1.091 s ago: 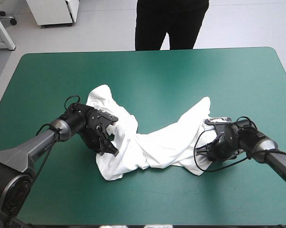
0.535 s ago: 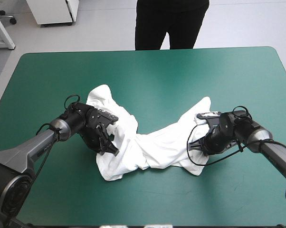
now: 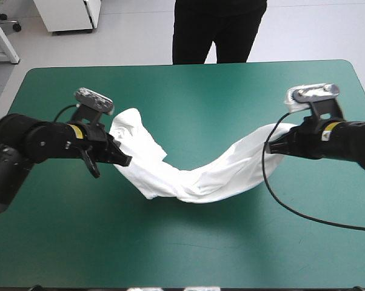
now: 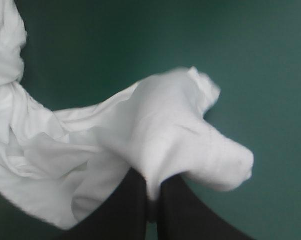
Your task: Fold the cloth
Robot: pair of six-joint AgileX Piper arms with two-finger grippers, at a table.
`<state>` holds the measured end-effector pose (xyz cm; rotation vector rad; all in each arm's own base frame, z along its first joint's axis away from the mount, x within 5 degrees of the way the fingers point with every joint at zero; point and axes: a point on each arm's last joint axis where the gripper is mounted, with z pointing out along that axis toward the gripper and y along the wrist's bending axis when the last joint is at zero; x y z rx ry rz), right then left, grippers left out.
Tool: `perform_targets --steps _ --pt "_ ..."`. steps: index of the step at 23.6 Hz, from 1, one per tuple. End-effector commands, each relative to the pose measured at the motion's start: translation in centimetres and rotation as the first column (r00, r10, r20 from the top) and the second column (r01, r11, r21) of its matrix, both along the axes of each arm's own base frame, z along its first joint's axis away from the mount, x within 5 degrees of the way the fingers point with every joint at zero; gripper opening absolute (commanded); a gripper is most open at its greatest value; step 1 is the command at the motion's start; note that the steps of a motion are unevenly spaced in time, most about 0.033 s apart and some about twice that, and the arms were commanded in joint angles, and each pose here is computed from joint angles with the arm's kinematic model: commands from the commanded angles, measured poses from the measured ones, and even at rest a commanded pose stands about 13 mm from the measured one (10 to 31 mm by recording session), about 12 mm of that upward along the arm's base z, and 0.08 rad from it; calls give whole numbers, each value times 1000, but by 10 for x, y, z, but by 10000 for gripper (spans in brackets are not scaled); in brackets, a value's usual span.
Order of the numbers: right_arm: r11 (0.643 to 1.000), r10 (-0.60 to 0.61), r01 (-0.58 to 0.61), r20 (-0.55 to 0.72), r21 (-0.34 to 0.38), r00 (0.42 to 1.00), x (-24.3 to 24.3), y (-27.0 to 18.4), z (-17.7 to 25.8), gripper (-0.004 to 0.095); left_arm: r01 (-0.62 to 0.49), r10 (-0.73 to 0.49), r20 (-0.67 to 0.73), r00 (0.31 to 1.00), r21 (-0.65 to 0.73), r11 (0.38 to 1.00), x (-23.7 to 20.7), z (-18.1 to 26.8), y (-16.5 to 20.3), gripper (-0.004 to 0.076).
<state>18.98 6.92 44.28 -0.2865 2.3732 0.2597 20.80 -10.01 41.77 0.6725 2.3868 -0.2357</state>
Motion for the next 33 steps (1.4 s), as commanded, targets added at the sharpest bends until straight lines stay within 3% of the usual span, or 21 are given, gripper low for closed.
perform_targets --steps 1,5,10,12,15,17,19,22,26,31,33 --pt "998 -40 27 265 53 963 -29 -15 64 -13 7 33 278 960 -142 990 -30 74 13 -9" --pt "996 -88 69 435 59 896 -49 -29 108 -14 50 85 510 856 -246 968 -56 139 25 -9" --pt "989 -146 95 637 115 757 -81 -45 158 -17 109 160 741 652 -300 948 -98 209 47 -9" --pt "986 -167 98 699 138 696 -94 -51 173 -17 135 183 797 576 -313 940 -113 227 55 -9" --pt "975 -205 46 812 215 546 -127 -61 205 -17 210 236 878 416 -345 915 -143 256 66 -9" --pt "971 -218 18 852 239 476 -145 -66 217 -17 261 235 906 351 -336 905 -158 265 70 -9" --pt "964 -220 -36 869 263 442 -158 -67 224 -17 299 252 919 305 -343 891 -172 272 74 -9" --pt "955 -200 -121 888 271 415 -178 -67 227 -17 428 248 947 206 -315 847 -200 283 76 -9" --pt "942 -174 -190 887 276 427 -209 -71 222 -17 490 274 954 125 -299 819 -228 290 86 -9" --pt "949 -149 -170 852 266 502 -217 -74 207 -17 487 273 954 127 -299 820 -228 289 86 -9" --pt "955 -129 -152 817 255 562 -207 -70 197 -17 479 262 954 149 -301 825 -222 288 83 -9"
